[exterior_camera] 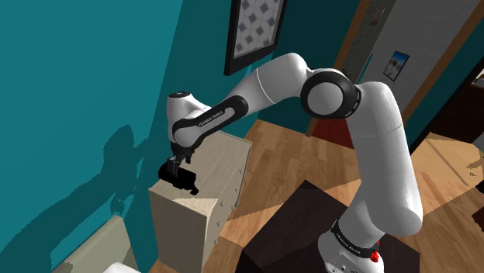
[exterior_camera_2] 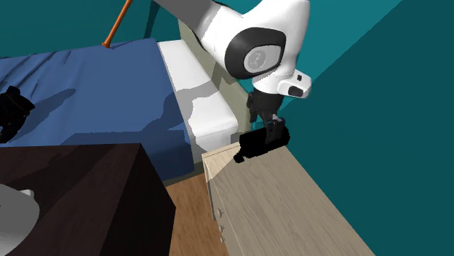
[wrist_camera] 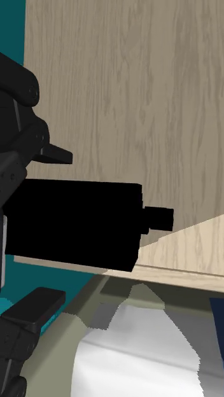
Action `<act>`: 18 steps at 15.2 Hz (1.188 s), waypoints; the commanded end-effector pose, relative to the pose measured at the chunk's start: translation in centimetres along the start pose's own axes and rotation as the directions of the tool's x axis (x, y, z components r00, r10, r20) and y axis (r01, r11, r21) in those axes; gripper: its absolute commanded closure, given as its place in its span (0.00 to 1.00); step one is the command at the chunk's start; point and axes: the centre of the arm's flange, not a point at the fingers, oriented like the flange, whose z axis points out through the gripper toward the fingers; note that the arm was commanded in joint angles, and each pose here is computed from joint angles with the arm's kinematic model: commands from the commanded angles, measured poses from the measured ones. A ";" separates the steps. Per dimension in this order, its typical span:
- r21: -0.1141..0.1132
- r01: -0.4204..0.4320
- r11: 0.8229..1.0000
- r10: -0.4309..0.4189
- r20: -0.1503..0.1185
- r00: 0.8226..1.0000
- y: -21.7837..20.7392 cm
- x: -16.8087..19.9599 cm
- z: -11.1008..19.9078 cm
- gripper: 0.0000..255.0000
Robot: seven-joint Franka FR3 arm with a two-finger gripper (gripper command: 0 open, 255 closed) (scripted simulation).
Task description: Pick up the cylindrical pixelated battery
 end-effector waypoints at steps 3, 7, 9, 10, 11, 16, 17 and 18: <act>0.000 0.008 1.000 -0.008 -0.003 1.000 -0.1 1.0 2.5 0.00; 0.000 0.008 1.000 -0.008 -0.003 1.000 -0.1 1.0 4.6 0.00; 0.000 0.008 1.000 -0.008 -0.003 1.000 -0.1 1.1 4.9 0.00; 0.000 0.008 1.000 -0.008 -0.003 1.000 -0.2 1.1 4.8 1.00; 0.000 0.008 1.000 -0.008 -0.004 1.000 -0.1 1.2 4.8 1.00; 0.000 0.008 1.000 -0.008 -0.004 1.000 -0.1 1.2 4.8 1.00; 0.000 0.008 1.000 -0.008 -0.004 1.000 -0.2 1.2 4.8 1.00; 0.000 0.008 1.000 -0.008 -0.004 1.000 -0.2 1.2 4.8 1.00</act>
